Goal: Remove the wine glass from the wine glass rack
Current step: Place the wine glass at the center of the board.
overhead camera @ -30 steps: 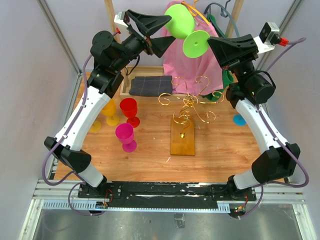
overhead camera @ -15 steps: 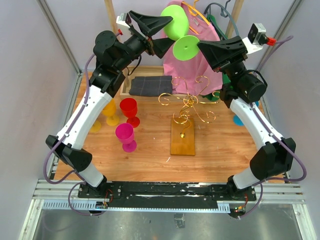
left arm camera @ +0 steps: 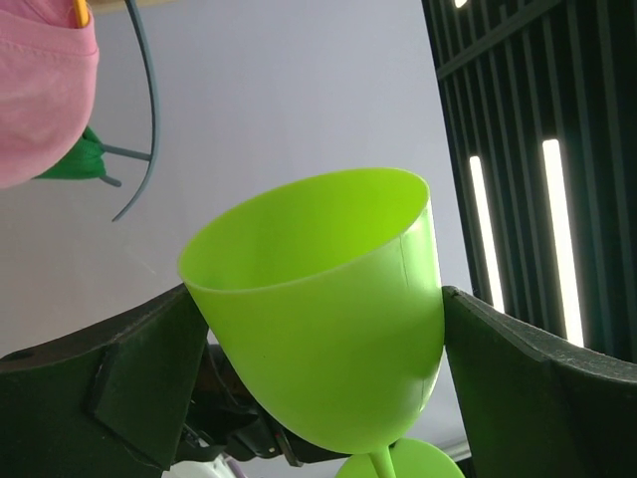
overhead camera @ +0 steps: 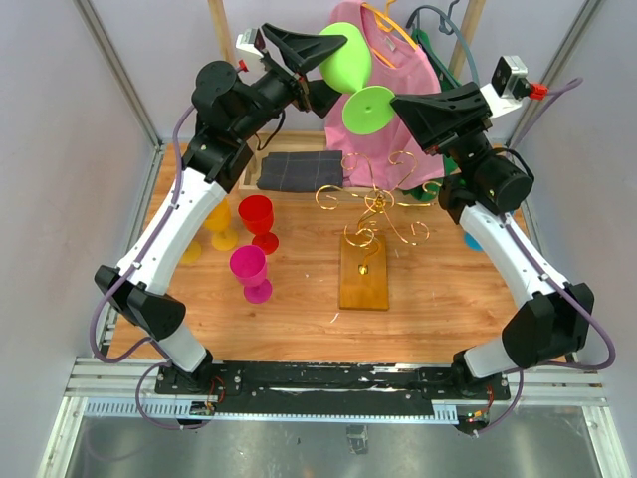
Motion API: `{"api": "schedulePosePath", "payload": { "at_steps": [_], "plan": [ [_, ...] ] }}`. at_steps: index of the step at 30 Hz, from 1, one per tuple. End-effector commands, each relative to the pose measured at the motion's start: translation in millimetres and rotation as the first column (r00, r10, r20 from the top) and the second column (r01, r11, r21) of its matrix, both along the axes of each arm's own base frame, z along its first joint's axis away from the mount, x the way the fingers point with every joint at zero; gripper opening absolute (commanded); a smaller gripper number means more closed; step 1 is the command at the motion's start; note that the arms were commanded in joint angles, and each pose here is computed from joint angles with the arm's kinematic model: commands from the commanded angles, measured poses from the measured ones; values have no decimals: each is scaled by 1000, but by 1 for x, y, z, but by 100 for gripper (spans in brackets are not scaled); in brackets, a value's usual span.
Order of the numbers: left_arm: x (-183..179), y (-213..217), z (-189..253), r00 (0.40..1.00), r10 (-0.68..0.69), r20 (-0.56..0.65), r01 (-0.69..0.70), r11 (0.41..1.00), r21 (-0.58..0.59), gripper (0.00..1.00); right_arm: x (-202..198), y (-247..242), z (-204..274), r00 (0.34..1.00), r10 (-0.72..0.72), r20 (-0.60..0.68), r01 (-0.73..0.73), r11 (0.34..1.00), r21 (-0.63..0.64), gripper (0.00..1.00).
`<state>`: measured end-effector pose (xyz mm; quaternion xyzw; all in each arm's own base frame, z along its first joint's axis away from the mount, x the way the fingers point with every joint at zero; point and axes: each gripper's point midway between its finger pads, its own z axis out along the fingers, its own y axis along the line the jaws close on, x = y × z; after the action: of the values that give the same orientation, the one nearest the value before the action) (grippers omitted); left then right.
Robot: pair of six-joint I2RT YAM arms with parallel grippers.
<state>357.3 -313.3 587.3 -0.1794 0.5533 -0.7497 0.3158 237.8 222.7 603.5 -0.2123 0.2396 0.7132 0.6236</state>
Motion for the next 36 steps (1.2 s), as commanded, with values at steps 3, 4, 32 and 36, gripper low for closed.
{"api": "schedulePosePath", "payload": {
  "at_steps": [3, 4, 32, 36],
  "plan": [
    [0, 2, 9, 999, 29, 36, -29, 1000, -4, 99, -34, -3, 1, 996, 15, 89, -15, 1000, -2, 1],
    [0, 2, 9, 999, 29, 39, -29, 1000, -4, 99, -35, -3, 0, 996, 17, 86, -17, 1000, -4, 1],
    [-28, 17, 39, 977, 17, 214, -13, 1000, -19, 62, -6, -12, -19, 994, -26, -110, 29, 999, 26, 79],
    [-13, 50, 43, 956, 96, 277, -106, 994, 21, 63, -12, -17, -12, 987, -94, -133, 92, 995, -26, 100]
  ]
}}
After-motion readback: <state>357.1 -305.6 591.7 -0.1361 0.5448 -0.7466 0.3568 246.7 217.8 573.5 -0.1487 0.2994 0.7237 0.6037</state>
